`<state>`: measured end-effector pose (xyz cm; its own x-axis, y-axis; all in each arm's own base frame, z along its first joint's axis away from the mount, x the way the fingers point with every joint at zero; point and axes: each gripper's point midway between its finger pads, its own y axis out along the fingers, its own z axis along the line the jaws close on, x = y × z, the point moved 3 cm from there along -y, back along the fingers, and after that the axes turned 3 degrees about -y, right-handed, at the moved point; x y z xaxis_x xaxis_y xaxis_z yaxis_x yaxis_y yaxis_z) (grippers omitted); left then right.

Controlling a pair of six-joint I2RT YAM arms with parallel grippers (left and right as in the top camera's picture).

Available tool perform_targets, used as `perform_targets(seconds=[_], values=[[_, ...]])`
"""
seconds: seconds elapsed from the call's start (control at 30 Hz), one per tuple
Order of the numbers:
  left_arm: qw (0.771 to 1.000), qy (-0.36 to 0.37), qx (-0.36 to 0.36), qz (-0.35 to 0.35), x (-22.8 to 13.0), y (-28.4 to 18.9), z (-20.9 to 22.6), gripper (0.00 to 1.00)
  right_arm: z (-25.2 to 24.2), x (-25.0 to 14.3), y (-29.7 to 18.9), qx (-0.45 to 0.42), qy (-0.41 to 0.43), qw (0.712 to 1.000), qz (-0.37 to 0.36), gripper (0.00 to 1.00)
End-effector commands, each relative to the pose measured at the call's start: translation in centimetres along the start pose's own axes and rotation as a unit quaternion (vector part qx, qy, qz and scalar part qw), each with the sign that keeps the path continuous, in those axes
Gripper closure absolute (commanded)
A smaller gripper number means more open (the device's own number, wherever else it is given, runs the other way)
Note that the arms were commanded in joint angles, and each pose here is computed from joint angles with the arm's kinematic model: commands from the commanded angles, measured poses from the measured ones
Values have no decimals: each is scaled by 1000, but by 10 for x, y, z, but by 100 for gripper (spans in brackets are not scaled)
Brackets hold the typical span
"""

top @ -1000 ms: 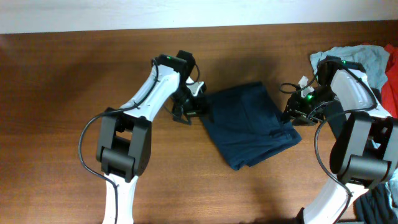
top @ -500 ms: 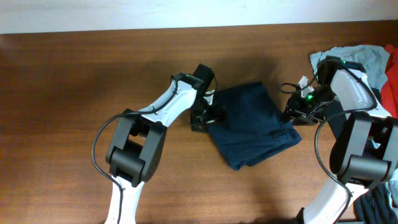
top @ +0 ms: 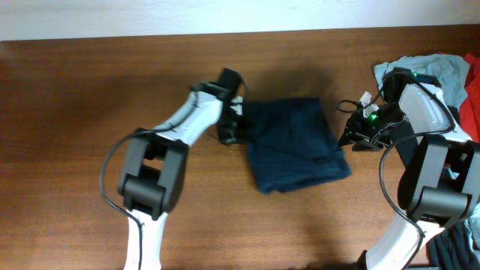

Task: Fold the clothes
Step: 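Grasp the folded shorts with the left gripper and drag them left, then place the folded shorts at the table's left edge and release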

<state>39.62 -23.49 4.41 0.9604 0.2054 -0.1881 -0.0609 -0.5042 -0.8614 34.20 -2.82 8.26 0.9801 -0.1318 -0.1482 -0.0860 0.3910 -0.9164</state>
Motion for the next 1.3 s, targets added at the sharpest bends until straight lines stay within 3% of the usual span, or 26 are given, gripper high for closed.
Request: perform_targets(seconds=[0.0, 0.3, 0.53, 0.7, 0.97, 1.27], values=[[996, -67, 22, -62, 47, -31, 52, 99, 8, 3, -14, 6, -12, 1000, -22, 54], [964, -215, 31, -155, 111, -110, 180, 99, 9, 0, -14, 6, -9, 1000, -16, 53], [918, -326, 55, -220, 123, -168, 289, 99, 9, -3, -13, 7, -7, 1000, -9, 53], [892, -393, 55, -217, 107, -188, 345, 99, 9, -4, -13, 7, -5, 1000, -6, 53], [834, -521, 75, -167, 45, -168, 418, 99, 9, -6, -13, 8, -4, 1000, -2, 53], [799, -575, 55, -168, 14, -168, 463, 99, 9, -8, -13, 6, -2, 1000, 3, 53]])
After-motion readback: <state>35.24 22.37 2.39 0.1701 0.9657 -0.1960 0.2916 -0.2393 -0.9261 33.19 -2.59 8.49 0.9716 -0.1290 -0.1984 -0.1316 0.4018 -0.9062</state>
